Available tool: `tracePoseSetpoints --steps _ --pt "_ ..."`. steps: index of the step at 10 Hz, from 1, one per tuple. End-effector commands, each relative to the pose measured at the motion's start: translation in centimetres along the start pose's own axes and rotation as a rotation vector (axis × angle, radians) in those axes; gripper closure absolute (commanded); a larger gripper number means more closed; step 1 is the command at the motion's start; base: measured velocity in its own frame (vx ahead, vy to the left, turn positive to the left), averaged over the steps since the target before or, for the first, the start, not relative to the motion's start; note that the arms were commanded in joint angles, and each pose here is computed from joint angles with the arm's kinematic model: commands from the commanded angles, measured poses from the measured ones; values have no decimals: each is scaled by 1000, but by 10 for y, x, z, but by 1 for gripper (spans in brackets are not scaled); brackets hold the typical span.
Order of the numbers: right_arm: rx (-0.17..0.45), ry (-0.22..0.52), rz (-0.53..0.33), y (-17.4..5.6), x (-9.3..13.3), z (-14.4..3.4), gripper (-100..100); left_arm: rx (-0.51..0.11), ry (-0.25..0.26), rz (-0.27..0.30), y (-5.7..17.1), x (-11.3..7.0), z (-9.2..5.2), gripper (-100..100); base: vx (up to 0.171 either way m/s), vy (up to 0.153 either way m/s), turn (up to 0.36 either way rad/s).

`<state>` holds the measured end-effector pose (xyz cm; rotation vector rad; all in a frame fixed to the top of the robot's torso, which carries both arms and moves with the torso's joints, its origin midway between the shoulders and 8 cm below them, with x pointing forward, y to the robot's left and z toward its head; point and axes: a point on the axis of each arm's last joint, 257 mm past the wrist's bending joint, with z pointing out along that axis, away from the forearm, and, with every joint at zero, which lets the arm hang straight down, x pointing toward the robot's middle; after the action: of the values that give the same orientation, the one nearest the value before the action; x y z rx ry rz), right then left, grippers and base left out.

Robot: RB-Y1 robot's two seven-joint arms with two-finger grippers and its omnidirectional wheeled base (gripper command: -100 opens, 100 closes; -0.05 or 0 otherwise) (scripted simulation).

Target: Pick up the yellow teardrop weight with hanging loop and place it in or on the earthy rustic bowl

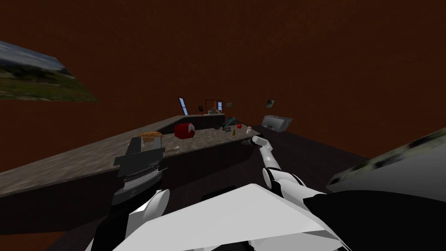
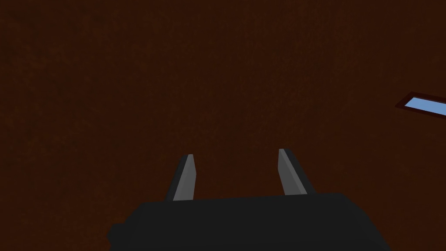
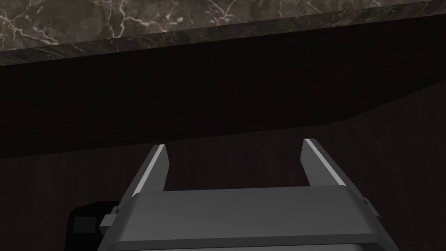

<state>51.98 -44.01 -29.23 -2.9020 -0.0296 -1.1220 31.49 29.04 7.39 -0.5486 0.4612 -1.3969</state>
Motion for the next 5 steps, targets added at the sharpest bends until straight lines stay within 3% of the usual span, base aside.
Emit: tracePoseSetpoints --steps 1,3,4,5 --pt "-11 2 17 9 4 -2 -100 0 0 0 0 0 0 0 -230 -20 -2" --pt "-17 3 29 16 6 -3 -100 0 0 0 0 0 0 0 -203 -4 -2" --pt "5 -17 5 -2 -6 1 -100 0 0 0 0 0 0 0 40 26 -89" --pt "5 -17 5 -2 -6 1 -100 0 0 0 0 0 0 0 183 15 -42"
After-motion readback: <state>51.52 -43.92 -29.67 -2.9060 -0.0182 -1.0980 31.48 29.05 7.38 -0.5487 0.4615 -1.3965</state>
